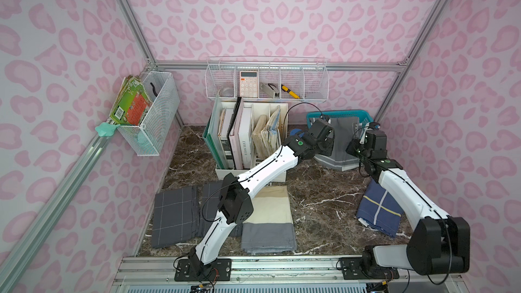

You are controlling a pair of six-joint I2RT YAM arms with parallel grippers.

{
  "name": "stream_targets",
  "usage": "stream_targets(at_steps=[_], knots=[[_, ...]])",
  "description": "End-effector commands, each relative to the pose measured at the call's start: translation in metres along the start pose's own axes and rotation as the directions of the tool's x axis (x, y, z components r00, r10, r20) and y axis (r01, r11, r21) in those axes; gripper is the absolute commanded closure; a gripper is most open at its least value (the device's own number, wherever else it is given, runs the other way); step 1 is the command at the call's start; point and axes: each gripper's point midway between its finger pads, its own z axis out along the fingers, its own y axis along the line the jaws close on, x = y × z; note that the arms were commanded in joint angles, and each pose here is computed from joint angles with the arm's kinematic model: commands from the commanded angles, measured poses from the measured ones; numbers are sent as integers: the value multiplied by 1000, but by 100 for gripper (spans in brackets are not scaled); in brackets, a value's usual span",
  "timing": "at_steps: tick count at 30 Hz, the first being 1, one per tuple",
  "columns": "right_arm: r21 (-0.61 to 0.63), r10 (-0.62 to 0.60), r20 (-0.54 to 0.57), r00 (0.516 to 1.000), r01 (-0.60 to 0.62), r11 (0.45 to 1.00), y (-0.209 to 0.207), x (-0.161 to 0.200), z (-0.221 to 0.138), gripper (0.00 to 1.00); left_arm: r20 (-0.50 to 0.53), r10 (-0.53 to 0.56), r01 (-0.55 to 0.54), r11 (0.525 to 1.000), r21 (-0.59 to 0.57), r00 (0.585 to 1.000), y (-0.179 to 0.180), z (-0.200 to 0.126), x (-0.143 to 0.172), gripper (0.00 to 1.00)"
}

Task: Put the folded pillowcase in the basket
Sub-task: Adjust the basket at the corner of the board.

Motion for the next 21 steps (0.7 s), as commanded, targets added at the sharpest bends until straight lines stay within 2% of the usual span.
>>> stream_targets(at_steps=[1,8,14,17,21], knots=[[-20,-46,30,998,47,999,7,-12,25,100,78,51,-49,998,-25,996,10,8,-21,100],[43,-77,-94,993,81,996,-3,8,88,100,134,76,-75,997,-7,988,14,22,-33,100],[74,-102,-198,975,119,990,-5,21,123,100,124,93,-92,996,-7,988,16,38,-27,100],[75,-86,-255,963,108,991,-7,37,131,100,115,91,-89,996,-19,989,21,42,-23,100],[72,-58,-277,959,81,994,-4,50,122,100,113,84,-81,996,-30,990,26,40,-25,100]])
